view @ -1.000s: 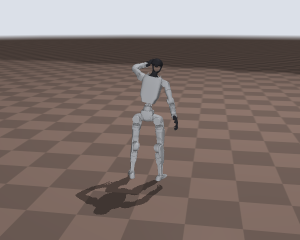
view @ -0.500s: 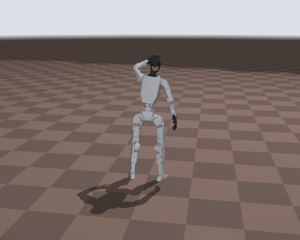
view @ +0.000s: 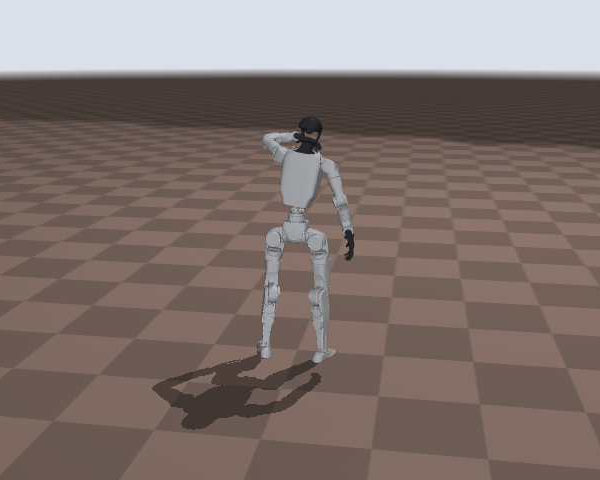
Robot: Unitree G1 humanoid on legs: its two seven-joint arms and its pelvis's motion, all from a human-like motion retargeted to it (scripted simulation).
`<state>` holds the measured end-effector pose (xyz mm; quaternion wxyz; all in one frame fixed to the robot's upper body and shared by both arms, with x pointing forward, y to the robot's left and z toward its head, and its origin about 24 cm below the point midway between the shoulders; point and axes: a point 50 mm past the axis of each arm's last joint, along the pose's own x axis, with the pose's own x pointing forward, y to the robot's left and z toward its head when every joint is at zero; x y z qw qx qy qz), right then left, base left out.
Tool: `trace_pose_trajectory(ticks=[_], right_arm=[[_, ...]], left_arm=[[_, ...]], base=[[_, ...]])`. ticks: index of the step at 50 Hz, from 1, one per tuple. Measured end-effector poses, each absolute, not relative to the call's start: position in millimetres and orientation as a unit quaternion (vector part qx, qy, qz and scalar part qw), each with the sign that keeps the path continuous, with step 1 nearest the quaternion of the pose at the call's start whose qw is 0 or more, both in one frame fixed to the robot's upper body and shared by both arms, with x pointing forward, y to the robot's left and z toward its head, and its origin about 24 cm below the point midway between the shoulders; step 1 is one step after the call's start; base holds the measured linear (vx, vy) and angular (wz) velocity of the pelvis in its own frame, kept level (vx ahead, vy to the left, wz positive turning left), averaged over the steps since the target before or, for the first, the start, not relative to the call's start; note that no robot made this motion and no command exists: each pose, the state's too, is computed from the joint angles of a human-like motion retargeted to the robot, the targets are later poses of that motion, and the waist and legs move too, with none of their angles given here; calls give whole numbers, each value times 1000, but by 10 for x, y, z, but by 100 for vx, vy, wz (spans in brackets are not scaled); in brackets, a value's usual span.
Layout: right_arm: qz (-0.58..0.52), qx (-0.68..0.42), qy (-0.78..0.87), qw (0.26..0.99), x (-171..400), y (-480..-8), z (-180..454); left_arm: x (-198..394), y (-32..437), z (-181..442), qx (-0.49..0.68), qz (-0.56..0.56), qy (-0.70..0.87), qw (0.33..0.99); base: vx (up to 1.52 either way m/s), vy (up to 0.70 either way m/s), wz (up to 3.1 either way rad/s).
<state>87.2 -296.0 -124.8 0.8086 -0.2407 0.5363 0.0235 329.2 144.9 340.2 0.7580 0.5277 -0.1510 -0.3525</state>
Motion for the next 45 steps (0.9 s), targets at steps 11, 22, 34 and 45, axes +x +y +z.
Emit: trace_pose_trajectory(ticks=[11,22,34,45], right_arm=[[-21,-244,498,832,954,-2966,-1224],[29,-238,530,813,992,-3002,-1198],[34,-262,531,805,879,-2966,-1251],[-57,-245,486,837,1062,-3046,-1163]], left_arm=[[3205,1533,4586,697,114,-469,530],[3282,1643,3538,570,-361,-62,736],[3183,1570,4303,560,-149,-336,743],[3200,1523,4380,620,15,-453,640]], base=[[1,0,12],[0,0,0],[0,0,5],[0,0,0]])
